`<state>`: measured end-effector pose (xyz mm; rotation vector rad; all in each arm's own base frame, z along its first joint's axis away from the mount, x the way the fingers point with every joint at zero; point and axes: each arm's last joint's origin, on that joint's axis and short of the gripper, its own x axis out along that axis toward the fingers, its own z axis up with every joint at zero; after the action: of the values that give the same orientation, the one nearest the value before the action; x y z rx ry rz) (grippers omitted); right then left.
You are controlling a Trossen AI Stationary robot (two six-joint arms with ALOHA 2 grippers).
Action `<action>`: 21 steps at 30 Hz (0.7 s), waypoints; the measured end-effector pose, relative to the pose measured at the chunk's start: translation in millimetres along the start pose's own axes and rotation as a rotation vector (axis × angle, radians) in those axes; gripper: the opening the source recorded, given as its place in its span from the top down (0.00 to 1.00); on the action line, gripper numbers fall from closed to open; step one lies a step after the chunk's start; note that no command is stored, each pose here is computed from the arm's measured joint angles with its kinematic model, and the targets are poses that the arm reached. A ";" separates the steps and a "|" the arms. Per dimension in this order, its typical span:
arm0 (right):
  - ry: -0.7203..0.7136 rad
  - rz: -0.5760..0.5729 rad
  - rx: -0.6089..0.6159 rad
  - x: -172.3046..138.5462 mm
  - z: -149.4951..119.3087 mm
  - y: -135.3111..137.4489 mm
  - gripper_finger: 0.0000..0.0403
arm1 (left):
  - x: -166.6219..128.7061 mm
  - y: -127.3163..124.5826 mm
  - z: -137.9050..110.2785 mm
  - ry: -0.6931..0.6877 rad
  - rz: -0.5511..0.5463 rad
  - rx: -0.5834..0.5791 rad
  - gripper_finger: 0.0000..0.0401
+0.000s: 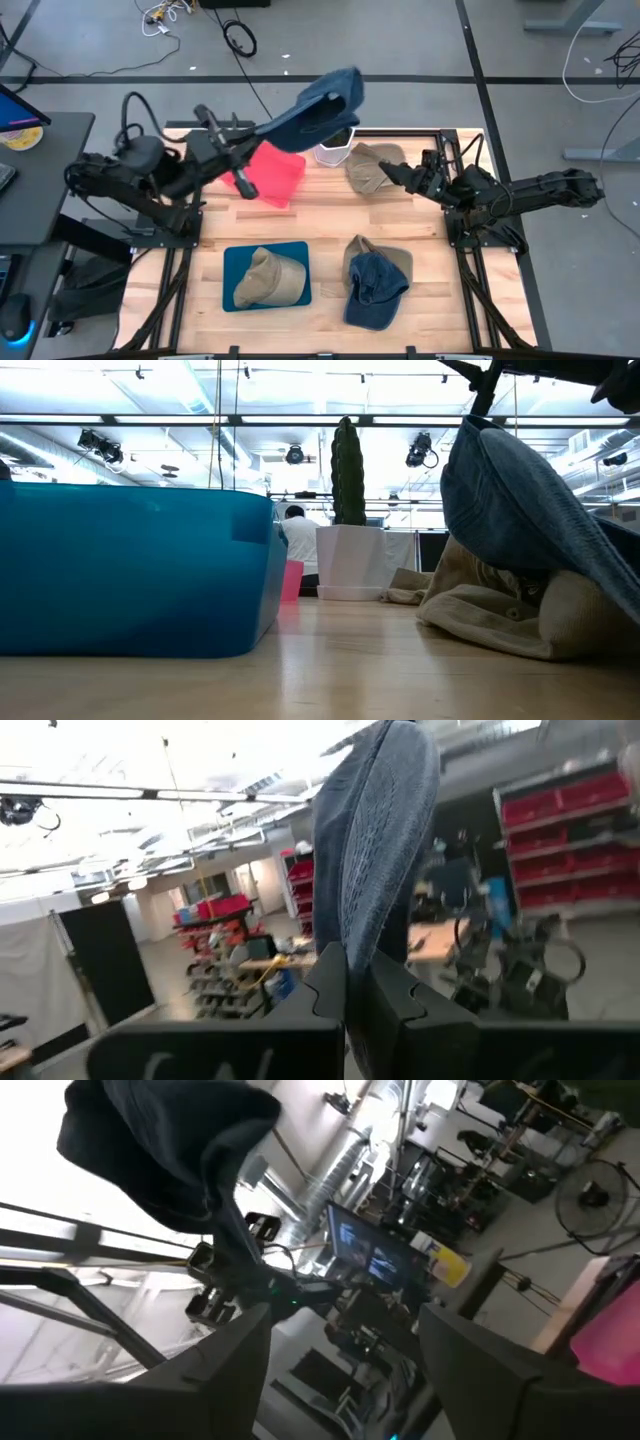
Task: Pick & Place hat
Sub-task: Put the top blue cap into the pink bin
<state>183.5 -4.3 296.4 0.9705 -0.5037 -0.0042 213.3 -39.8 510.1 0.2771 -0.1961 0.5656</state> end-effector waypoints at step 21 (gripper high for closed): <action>0.052 -0.051 0.035 -0.4 -4.5 -5.6 0.37 | -65.0 -13.9 10.7 0.314 0.346 -0.069 0.97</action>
<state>186.3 -3.9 289.8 1.0153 -0.4319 -0.0157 166.1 -86.9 500.7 0.0836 0.0427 0.9344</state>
